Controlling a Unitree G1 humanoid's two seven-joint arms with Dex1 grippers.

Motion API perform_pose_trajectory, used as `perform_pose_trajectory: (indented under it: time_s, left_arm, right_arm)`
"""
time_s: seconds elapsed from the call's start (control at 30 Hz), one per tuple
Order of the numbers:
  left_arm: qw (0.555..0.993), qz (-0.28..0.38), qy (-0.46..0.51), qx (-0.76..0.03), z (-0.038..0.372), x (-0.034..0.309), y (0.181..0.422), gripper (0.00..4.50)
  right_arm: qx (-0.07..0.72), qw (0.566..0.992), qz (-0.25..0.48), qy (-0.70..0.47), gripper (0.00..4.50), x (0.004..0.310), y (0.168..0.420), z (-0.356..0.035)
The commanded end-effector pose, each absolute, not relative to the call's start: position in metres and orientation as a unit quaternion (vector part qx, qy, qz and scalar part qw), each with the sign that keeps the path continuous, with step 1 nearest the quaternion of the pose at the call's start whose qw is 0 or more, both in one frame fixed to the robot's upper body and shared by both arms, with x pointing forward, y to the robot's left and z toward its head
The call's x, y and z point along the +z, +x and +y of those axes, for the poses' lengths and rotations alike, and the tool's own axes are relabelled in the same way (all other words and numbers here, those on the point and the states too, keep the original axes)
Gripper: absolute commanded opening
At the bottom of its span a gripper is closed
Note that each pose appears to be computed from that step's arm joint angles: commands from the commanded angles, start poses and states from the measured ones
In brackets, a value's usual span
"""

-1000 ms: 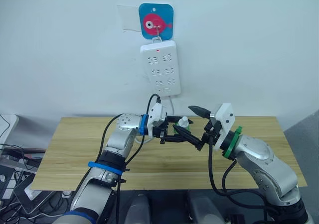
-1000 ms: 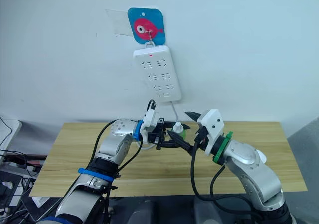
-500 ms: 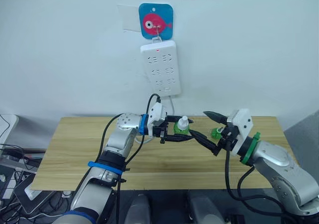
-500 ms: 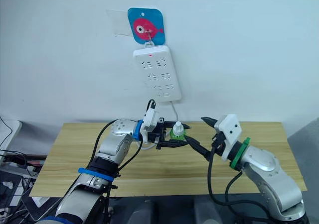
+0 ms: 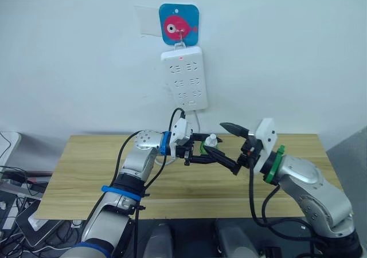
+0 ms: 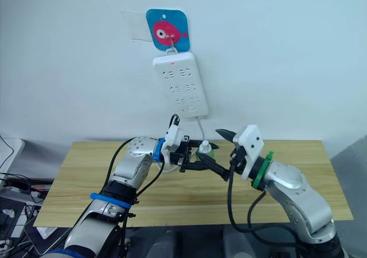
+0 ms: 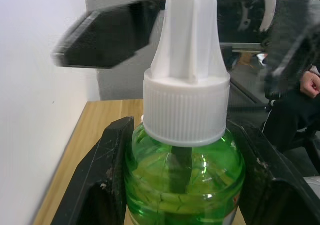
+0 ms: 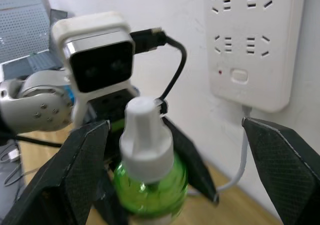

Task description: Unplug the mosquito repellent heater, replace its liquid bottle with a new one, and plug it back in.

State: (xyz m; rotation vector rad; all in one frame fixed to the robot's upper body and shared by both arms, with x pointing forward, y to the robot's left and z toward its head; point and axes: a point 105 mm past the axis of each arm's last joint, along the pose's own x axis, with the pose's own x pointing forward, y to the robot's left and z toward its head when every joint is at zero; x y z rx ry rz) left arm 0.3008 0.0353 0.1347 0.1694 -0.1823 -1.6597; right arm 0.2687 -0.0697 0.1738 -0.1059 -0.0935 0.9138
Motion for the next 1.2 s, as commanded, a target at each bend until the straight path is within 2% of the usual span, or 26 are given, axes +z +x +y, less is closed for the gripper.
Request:
perform_pose_trajectory:
  time_s: [0.03,0.47,0.73,1.0,1.2]
  left_arm:
    - [0.663,-0.101,0.082,-0.738,0.034,0.143,0.298,2.28]
    - [0.66,-0.101,0.083,-0.74,0.033,0.142,0.298,2.28]
    - [0.658,-0.1,0.083,-0.741,0.035,0.142,0.297,2.28]
    - [0.658,-0.1,0.084,-0.741,0.035,0.143,0.297,2.28]
    - [0.659,-0.1,0.084,-0.741,0.035,0.142,0.296,2.28]
  right_arm:
    - [0.412,0.906,-0.068,-0.075,4.45,0.179,0.277,-0.075]
    - [0.402,0.91,-0.054,-0.082,4.45,0.184,0.259,-0.108]
    - [0.455,0.887,-0.031,-0.072,4.45,0.179,0.242,-0.094]
    - [0.454,0.887,-0.055,-0.059,4.45,0.179,0.261,-0.07]
    - [0.429,0.899,-0.06,-0.07,4.45,0.177,0.27,-0.075]
